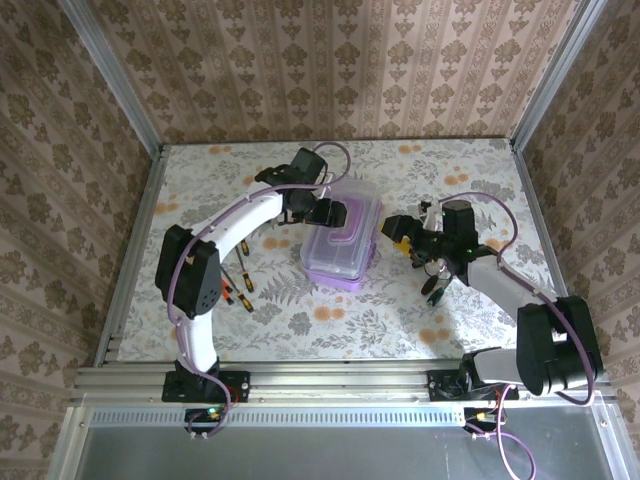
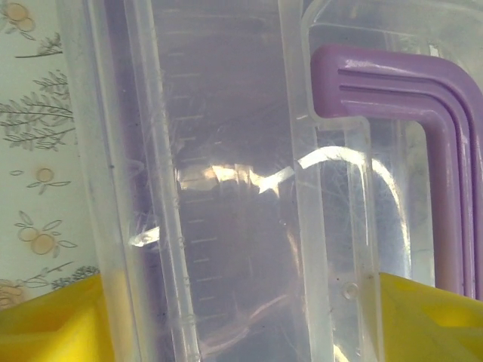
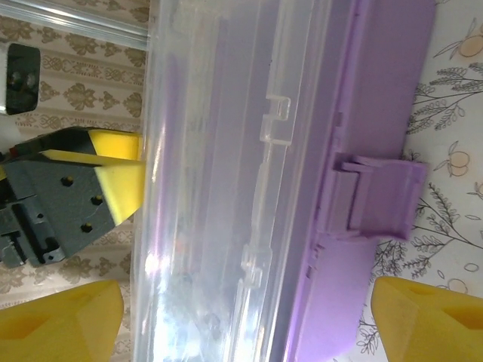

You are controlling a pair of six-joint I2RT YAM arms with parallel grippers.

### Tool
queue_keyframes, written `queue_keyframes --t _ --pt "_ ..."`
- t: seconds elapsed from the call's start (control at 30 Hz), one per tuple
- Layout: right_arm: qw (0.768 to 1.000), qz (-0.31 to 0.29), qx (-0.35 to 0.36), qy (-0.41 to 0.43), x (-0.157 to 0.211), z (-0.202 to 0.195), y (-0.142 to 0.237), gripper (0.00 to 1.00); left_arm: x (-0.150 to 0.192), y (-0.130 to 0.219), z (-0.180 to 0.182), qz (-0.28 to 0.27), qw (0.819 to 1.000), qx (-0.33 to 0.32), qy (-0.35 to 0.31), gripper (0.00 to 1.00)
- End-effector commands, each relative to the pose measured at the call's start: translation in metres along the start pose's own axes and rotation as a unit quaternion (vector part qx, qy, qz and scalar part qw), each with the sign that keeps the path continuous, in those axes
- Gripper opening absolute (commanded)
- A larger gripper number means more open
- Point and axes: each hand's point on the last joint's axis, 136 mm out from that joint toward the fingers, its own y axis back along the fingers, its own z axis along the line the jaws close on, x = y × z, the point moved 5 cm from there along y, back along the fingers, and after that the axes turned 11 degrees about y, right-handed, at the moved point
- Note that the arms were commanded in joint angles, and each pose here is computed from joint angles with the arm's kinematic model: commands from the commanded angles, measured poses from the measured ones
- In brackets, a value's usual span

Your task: Pack the tool kit

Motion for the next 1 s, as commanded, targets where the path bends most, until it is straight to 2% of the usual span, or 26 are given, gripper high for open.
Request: queue_keyframes --t 0.0,0.2,0.6,0.97 --pt "1.000 0.006 0.005 0.009 -0.003 0.005 -0.010 0.87 0.017 -0.001 -0.006 0.046 0.997 0.058 0.034 0.51" --pt "1.000 0.013 -0.018 0.003 -0.002 0.012 -0.025 0.86 0.010 0.010 -0.004 0.022 0.995 0.087 0.045 0.51" --pt "0.999 -0.003 -0.042 0.021 -0.009 0.034 -0.015 0.85 0.005 0.013 -0.009 0.015 0.987 0.152 0.048 0.51" --pt "0.997 -0.006 -0.063 0.032 -0.014 0.055 -0.016 0.84 0.002 0.017 -0.005 0.004 0.986 0.157 0.058 0.52"
